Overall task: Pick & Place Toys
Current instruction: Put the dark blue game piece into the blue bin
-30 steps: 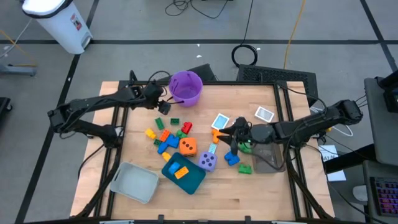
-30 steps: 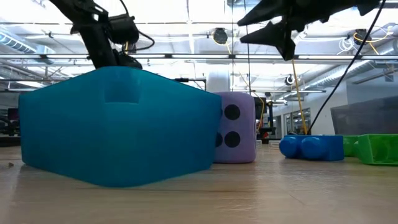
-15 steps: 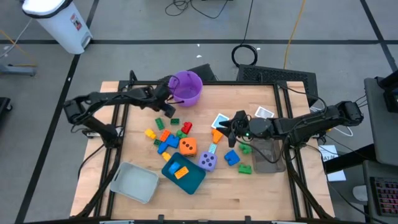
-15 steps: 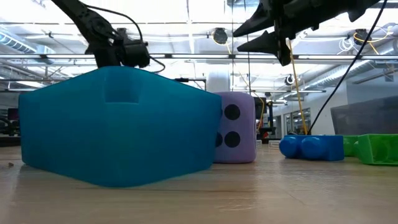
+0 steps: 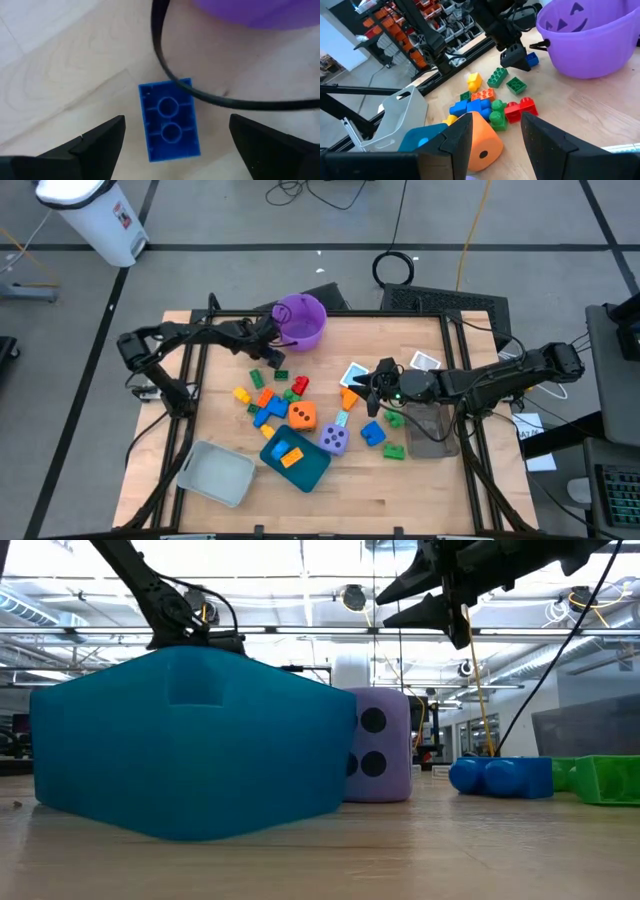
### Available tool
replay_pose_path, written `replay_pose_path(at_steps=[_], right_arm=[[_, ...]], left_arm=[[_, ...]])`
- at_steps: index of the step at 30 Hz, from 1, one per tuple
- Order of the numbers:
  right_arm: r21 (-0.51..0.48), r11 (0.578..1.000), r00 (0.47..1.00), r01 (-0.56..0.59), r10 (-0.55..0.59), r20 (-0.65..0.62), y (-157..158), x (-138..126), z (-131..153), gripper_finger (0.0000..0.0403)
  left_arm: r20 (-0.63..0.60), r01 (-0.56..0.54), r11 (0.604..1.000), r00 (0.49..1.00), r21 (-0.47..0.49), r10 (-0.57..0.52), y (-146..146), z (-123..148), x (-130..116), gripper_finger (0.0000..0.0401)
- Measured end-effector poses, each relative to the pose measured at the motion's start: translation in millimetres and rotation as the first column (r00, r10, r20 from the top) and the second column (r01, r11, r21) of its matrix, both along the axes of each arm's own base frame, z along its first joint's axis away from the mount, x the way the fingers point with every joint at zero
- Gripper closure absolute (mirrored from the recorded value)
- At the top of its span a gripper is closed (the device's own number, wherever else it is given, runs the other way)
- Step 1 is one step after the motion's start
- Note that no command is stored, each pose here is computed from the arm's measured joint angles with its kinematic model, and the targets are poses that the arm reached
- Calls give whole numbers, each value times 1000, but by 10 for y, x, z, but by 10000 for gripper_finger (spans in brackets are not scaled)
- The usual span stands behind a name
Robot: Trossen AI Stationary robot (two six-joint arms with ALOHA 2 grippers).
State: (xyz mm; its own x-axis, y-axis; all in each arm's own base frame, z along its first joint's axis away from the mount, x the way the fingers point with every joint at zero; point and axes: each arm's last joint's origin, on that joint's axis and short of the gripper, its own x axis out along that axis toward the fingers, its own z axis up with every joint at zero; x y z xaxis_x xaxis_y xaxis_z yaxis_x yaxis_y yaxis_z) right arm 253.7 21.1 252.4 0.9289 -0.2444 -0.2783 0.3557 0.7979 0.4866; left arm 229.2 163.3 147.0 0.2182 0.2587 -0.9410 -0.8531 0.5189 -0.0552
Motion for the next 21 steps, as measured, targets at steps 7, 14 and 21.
replay_pose_path(at_steps=[7,14,21], right_arm=[[-1,1000,1000,0,0,-1,-1,-1,0,243],[0,1000,1000,0,0,-1,0,-1,-1,243],[0,1000,1000,0,0,-2,0,0,-2,243]], left_arm=[[11,-52,999,999,-3,52,65,9,-46,91],[30,-78,997,996,-17,78,105,11,-67,165],[50,-67,997,996,-40,69,99,12,-58,214]])
